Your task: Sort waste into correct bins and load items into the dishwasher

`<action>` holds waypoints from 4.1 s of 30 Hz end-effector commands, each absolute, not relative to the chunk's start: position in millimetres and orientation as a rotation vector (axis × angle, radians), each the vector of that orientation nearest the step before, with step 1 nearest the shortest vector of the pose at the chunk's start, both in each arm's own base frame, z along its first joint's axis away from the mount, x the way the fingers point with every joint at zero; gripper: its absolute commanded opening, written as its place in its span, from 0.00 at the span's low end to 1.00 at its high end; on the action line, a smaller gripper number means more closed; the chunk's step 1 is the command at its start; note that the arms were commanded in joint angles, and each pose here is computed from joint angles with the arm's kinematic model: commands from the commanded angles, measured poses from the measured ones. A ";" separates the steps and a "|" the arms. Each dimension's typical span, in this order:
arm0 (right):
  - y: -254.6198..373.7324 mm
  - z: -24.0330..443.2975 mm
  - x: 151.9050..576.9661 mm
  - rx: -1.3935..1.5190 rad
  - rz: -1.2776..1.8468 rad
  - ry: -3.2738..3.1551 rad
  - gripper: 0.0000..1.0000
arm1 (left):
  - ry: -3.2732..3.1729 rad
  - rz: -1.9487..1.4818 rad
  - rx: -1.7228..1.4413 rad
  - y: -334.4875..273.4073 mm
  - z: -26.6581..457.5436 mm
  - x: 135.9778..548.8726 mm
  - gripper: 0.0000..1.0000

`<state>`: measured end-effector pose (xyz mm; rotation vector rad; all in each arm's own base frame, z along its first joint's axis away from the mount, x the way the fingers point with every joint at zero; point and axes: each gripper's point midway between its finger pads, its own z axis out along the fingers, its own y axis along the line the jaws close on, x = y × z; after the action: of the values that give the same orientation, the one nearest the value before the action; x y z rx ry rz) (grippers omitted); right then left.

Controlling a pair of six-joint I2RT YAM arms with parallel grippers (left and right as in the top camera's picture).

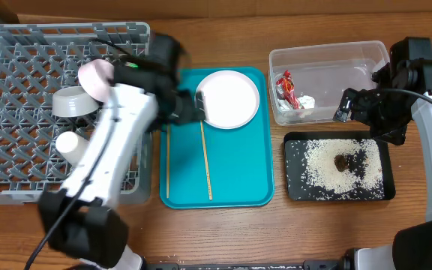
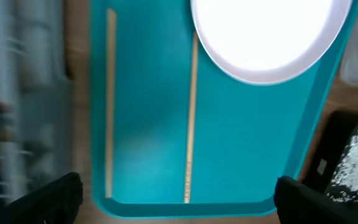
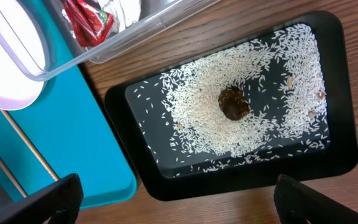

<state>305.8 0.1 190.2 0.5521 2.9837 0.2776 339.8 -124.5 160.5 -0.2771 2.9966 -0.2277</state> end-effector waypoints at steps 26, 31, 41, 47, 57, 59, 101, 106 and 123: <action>-0.3 202.9 310.3 0.534 0.275 2.936 1.00 | 3.325 0.167 -0.265 -162.5 -14.7 285.4 0.22; -0.3 202.8 310.2 0.534 0.275 2.937 1.00 | 3.331 0.174 -0.262 -161.4 -14.2 283.9 0.04; -0.2 202.7 309.4 0.535 0.275 2.940 1.00 | 3.166 0.119 -0.337 -136.0 40.0 311.4 0.04; -0.3 202.8 309.6 0.534 0.275 2.939 1.00 | 2.983 -0.021 -0.089 -105.0 113.5 337.4 0.04; -0.3 202.7 309.5 0.534 0.275 2.939 1.00 | 2.800 0.069 0.149 -12.4 161.8 363.3 0.04; -0.3 202.7 309.5 0.534 0.275 2.939 1.00 | 2.799 0.074 0.092 4.1 157.4 369.5 0.04; -0.3 202.9 310.3 0.534 0.276 2.936 1.00 | 2.996 -0.097 -0.148 -91.8 40.5 308.0 0.66; -0.3 202.9 310.3 0.534 0.276 2.936 1.00 | 2.999 -0.036 -0.153 -83.2 27.5 301.2 0.66; -0.2 202.8 309.8 0.535 0.275 2.938 1.00 | 2.973 -0.033 -0.150 -79.7 4.4 295.3 0.59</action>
<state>306.4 0.0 190.3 0.5514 2.9815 0.2772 299.0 -85.1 9.4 -0.1280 2.9673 -0.0715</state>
